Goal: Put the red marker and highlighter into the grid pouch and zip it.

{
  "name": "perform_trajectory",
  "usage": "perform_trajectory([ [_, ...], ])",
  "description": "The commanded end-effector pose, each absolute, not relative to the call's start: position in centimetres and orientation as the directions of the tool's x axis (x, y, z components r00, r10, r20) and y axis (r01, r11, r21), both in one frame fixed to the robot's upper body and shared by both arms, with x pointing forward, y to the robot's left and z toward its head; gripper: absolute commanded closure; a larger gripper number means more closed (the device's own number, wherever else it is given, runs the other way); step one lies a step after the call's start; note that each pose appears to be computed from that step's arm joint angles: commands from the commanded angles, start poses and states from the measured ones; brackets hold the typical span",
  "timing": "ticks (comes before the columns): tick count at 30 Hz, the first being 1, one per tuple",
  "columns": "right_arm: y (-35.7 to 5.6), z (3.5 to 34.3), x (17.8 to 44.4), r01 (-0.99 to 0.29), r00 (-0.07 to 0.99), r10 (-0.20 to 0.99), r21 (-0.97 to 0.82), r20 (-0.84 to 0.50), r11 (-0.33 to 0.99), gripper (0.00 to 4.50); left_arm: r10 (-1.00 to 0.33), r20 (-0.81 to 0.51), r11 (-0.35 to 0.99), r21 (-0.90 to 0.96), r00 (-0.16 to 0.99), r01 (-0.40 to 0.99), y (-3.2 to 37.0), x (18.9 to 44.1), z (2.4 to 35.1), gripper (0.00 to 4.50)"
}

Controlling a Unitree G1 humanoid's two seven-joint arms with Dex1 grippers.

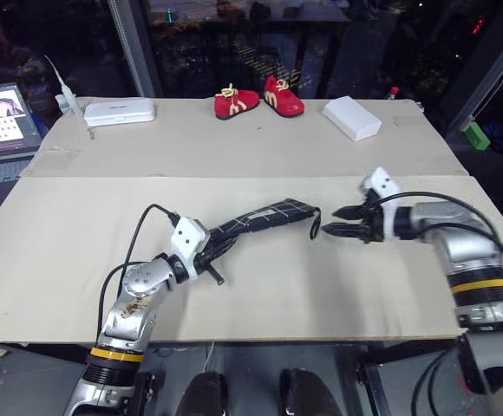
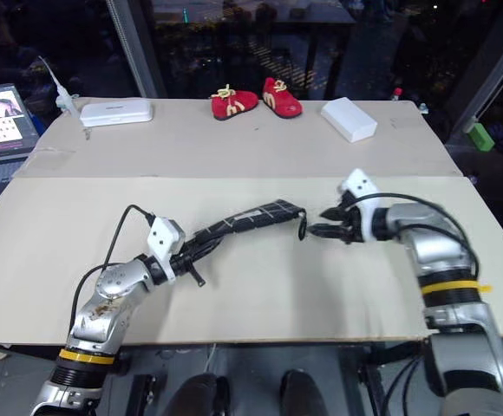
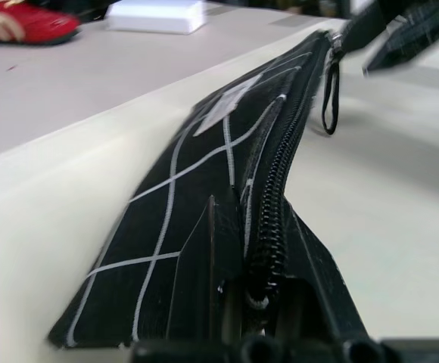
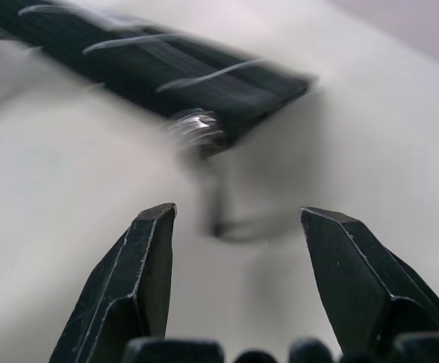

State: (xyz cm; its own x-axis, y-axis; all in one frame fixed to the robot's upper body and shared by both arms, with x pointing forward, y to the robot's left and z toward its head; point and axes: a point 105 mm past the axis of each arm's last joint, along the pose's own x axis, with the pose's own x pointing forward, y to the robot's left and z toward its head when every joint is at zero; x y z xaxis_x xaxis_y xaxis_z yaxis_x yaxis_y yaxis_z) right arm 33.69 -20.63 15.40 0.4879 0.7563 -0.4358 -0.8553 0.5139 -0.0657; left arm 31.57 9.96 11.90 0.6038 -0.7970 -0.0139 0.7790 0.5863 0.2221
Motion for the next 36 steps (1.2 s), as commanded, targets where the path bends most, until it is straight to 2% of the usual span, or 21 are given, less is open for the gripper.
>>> perform_trajectory([
  [1, -21.1, 18.4, 30.2, -0.905, 0.417, 0.832, -0.087, -0.366, 0.416, 1.56, -0.852, 0.011, 0.495, 0.338, 0.523, 0.800, 10.3, 31.2, 13.3, 4.50],
  [4, -21.2, 18.4, 28.8, -0.907, 0.410, 0.840, -0.066, -0.354, 0.415, 1.56, -0.888, -0.025, 0.417, 0.382, 0.460, 0.825, 10.7, 30.9, 13.0, 4.50],
  [7, -21.0, 17.8, 28.3, -0.896, 0.431, 0.835, -0.053, -0.342, 0.441, 1.56, -0.902, -0.133, 0.315, 0.449, 0.411, 0.836, 11.7, 31.0, 11.2, 4.50],
  [9, -20.8, 17.3, 28.4, -0.887, 0.448, 0.824, -0.056, -0.348, 0.458, 1.56, -0.904, -0.161, 0.281, 0.474, 0.396, 0.834, 11.9, 31.2, 10.6, 4.50],
  [11, -20.7, 17.0, 28.7, -0.882, 0.458, 0.817, -0.061, -0.351, 0.468, 1.49, -0.918, -0.133, 0.281, 0.442, 0.373, 0.852, 11.5, 31.2, 10.8, 3.67],
  [13, -20.6, 16.9, 28.8, -0.879, 0.463, 0.814, -0.063, -0.351, 0.472, 1.49, -0.935, -0.110, 0.263, 0.425, 0.337, 0.866, 10.8, 30.7, 11.1, 3.08],
  [17, -20.8, 16.6, 29.1, -0.874, 0.471, 0.807, -0.060, -0.356, 0.483, 1.49, -0.936, -0.028, 0.315, 0.377, 0.351, 0.871, 9.7, 30.3, 12.5, 1.72],
  [22, -21.7, 15.8, 30.3, -0.850, 0.504, 0.782, -0.049, -0.365, 0.525, 1.49, -0.913, 0.057, 0.407, 0.150, 0.403, 0.901, 10.2, 29.5, 14.5, 1.72],
  [27, -22.0, 15.9, 31.4, -0.837, 0.525, 0.781, -0.038, -0.338, 0.546, 1.49, -0.851, 0.012, 0.524, -0.011, 0.524, 0.851, 12.5, 29.2, 14.7, 1.72],
  [31, -21.8, 15.7, 31.8, -0.844, 0.515, 0.788, -0.040, -0.337, 0.534, 1.49, -0.794, 0.020, 0.607, -0.015, 0.607, 0.794, 15.0, 29.2, 15.5, 1.72],
  [36, -22.6, 16.0, 32.5, -0.826, 0.545, 0.783, -0.031, -0.301, 0.563, 1.49, -0.661, -0.001, 0.745, -0.116, 0.750, 0.656, 19.2, 29.0, 16.3, 1.72],
])
